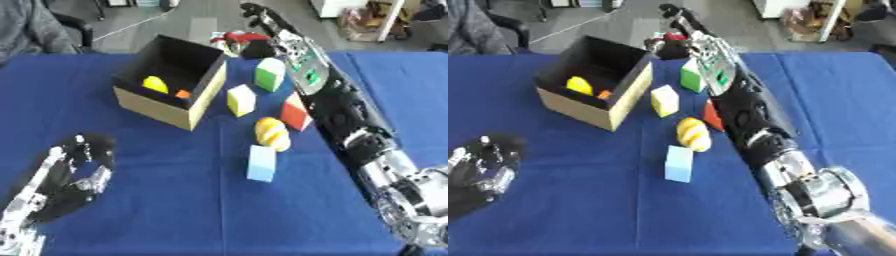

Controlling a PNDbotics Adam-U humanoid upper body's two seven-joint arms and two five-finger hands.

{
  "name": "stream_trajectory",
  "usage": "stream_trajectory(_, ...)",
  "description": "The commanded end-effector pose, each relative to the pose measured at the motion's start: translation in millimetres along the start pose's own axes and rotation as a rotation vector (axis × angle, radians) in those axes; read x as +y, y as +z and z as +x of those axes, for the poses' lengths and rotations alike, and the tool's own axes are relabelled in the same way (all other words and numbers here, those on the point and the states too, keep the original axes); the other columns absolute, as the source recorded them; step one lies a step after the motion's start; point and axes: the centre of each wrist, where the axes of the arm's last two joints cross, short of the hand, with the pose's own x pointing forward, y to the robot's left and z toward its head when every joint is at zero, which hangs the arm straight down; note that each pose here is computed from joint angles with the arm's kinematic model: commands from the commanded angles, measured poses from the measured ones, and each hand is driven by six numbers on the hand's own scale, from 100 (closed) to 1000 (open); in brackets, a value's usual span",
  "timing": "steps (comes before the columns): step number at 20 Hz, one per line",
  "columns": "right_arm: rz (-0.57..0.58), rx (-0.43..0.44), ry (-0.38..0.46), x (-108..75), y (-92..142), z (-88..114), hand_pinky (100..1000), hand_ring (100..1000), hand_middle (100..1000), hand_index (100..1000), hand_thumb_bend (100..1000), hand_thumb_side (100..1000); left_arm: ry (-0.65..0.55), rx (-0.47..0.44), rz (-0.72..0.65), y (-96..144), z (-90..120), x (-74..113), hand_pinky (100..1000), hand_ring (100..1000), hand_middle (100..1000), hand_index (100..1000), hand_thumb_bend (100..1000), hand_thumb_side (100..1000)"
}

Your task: Pick up objects on the table and place them in the box.

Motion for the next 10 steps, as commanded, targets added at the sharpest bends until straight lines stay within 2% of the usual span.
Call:
stream_trajectory(1,-0.018,0.106,0.048,-14.1,1.9,-19.2,1000,925,933,1000,403,282,-0.018,-0.01,0.01,0.3,3.8,5.1,735,695,661,716,136,240)
stream_trajectory(5,-0.015,0.216,0.114,-1.9,6.0,-37.0,1000,944,949,1000,427,290,-0.018,-0.01,0.011,0.5,3.8,5.4,735,694,660,717,136,239)
stream_trajectory(8,-0.02,0.25,0.142,4.2,7.6,-42.6,1000,949,955,1000,443,270,-0.018,-0.01,0.011,0.5,3.7,5.4,735,693,660,717,141,236)
stream_trajectory(10,-0.021,0.267,0.152,8.3,8.6,-45.1,1000,947,954,1000,432,299,-0.016,-0.013,0.01,0.0,4.0,4.9,735,693,660,718,133,240)
